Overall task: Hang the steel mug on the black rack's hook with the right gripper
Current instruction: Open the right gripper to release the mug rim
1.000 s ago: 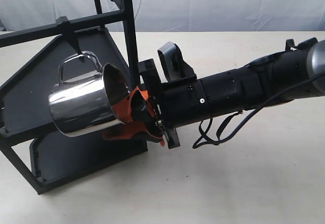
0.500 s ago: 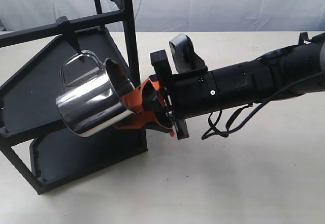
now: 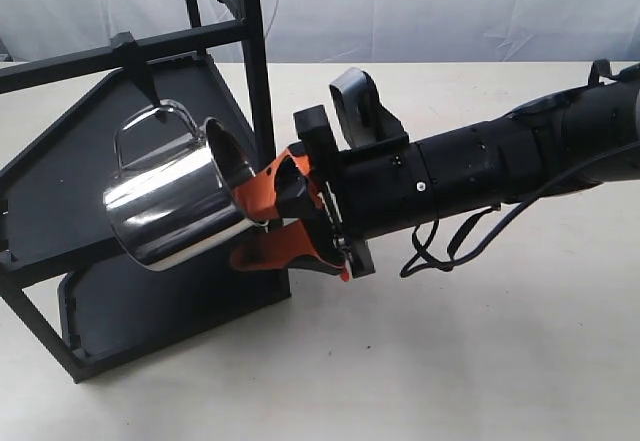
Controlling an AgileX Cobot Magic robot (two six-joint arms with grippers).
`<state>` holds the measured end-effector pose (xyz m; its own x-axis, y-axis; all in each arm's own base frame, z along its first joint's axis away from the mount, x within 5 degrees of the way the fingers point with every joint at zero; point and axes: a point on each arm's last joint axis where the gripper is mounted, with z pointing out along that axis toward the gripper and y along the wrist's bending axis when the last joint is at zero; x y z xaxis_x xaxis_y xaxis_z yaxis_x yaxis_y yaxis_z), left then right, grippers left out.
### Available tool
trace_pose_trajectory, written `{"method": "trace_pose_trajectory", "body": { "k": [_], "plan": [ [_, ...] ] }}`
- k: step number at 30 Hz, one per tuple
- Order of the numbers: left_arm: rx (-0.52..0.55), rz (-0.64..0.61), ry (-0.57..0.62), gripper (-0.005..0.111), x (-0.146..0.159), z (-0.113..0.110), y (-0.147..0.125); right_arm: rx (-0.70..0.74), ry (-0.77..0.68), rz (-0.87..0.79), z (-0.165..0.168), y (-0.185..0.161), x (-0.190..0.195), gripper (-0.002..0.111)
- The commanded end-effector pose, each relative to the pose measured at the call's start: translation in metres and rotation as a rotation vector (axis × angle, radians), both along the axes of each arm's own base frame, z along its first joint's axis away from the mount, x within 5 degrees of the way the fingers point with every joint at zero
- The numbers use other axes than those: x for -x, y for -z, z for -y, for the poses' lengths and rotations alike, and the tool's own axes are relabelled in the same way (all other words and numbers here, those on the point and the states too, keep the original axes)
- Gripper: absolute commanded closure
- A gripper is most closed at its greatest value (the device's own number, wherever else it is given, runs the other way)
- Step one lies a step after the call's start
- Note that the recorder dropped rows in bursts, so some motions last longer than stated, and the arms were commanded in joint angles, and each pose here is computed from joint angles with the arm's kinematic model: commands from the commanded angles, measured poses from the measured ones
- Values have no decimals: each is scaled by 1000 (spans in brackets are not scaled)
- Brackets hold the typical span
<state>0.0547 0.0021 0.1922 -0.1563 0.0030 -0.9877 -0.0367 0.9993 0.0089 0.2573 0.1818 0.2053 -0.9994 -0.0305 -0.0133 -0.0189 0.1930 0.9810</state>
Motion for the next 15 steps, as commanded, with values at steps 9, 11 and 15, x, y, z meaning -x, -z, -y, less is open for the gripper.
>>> {"method": "trace_pose_trajectory", "body": {
  "k": [9, 11, 15],
  "plan": [
    [8, 5, 1, 107, -1, 0, 1, -6, 95, 108, 36, -28, -9, 55],
    [8, 5, 1, 107, -1, 0, 1, 3, 91, 131, 39, -34, -7, 55],
    [8, 5, 1, 107, -1, 0, 1, 62, 71, 170, 51, -42, -1, 62]
  ]
}}
